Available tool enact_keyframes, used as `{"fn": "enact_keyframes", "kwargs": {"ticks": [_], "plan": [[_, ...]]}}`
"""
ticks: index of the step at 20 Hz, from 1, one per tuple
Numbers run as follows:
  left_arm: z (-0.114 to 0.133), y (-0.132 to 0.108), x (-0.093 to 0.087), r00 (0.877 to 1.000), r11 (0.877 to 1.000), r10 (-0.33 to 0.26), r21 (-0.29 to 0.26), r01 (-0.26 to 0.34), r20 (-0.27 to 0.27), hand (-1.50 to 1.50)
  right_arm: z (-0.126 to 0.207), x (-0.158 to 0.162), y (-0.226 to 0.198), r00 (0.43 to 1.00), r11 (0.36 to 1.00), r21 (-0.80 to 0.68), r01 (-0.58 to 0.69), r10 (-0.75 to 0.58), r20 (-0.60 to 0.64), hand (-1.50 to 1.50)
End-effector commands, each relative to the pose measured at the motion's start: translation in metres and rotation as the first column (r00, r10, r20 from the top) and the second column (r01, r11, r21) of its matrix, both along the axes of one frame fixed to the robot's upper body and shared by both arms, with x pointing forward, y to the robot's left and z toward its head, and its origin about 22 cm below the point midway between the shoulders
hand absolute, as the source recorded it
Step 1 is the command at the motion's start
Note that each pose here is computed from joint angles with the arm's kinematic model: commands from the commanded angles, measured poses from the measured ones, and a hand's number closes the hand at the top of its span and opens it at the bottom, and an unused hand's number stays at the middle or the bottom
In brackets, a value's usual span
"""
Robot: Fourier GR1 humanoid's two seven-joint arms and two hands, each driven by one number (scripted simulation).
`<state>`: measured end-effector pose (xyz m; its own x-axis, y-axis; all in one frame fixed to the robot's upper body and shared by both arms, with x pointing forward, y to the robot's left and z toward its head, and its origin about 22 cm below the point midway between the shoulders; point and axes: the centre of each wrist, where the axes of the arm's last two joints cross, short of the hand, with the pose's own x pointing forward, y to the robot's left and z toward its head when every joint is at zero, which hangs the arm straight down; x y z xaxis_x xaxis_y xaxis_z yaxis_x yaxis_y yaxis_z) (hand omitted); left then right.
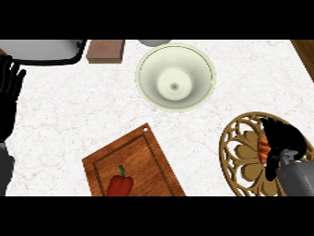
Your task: Pick the croissant from the placemat and place it in the bowl
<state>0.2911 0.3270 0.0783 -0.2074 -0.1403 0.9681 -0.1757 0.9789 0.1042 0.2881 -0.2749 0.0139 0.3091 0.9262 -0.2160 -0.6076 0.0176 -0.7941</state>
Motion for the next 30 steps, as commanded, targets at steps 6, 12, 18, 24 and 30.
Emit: {"fn": "enact_keyframes", "kwargs": {"ticks": [6,12,18,24,30], "plan": [[0.012,0.005,0.009,1.000,1.000,-0.018,-0.002,0.018,-0.009,0.00,-0.019,-0.006,-0.011,0.989,0.994,0.003,-0.105,0.104,0.106,1.50],[0.000,0.015,-0.003,1.000,1.000,0.002,0.003,-0.002,-0.012,0.00,-0.021,-0.003,-0.024,0.983,0.988,-0.023,-0.152,0.154,0.102,1.50],[0.011,0.008,0.006,1.000,1.000,0.018,0.010,-0.018,0.013,0.00,0.043,-0.002,-0.160,0.949,0.979,0.136,-0.150,0.104,0.297,1.50],[-0.006,-0.011,-0.001,1.000,1.000,-0.004,0.003,0.004,-0.005,0.00,0.025,-0.011,-0.218,0.928,0.972,0.180,-0.152,0.078,0.363,1.50],[0.011,0.003,0.003,1.000,1.000,0.002,0.014,-0.002,0.011,0.00,0.073,0.005,-0.224,0.824,0.985,0.103,-0.139,0.057,0.563,1.50]]}}
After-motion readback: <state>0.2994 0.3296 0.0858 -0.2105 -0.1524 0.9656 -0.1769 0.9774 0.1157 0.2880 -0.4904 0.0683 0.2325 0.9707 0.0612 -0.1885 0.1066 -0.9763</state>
